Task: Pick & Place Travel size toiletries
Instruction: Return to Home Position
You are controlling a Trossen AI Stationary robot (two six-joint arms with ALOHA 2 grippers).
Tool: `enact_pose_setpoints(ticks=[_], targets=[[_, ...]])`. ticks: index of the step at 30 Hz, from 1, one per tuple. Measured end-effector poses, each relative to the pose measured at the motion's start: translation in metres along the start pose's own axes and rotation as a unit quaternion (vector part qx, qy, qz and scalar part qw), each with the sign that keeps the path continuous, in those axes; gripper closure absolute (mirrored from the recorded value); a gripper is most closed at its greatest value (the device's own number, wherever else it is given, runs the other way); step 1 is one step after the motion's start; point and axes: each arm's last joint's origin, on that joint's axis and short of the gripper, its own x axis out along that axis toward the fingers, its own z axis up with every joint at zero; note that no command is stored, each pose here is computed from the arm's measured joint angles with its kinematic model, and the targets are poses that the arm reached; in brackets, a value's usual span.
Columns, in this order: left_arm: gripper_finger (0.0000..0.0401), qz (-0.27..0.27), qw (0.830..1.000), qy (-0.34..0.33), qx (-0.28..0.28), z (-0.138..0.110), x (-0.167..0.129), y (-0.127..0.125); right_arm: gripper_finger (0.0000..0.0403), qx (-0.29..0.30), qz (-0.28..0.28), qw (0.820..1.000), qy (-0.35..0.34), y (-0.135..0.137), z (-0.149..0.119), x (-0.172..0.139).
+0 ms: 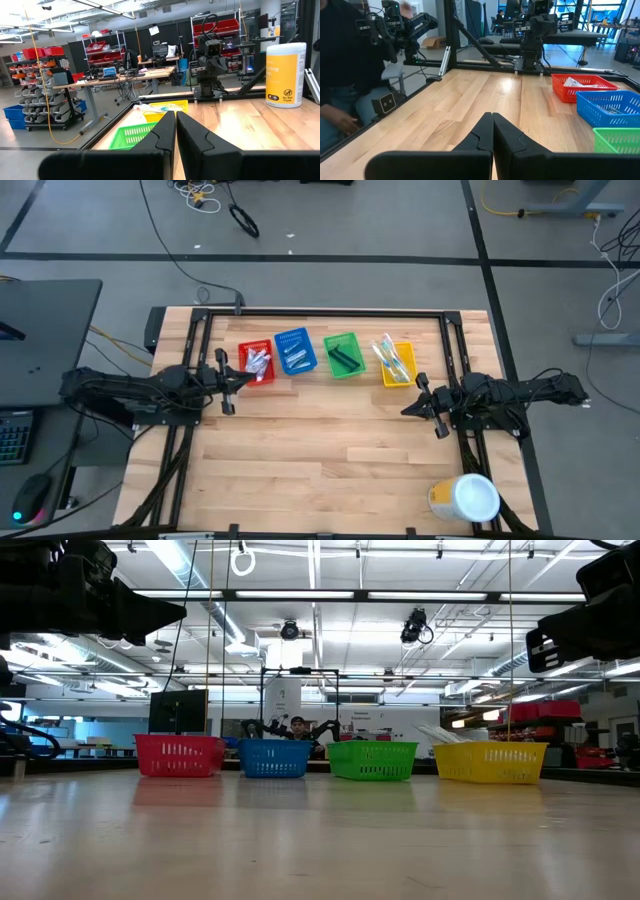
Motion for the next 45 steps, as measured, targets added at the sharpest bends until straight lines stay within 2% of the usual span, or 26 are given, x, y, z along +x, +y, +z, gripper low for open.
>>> enact_pose_setpoints(ticks=[45], targets=[[0.0377,-0.007,1.0,-0.001,0.0,0.0,-0.0001,-0.001,0.0402,0.0,0.0,1.0,0.0,0.0,0.0,0.0]])
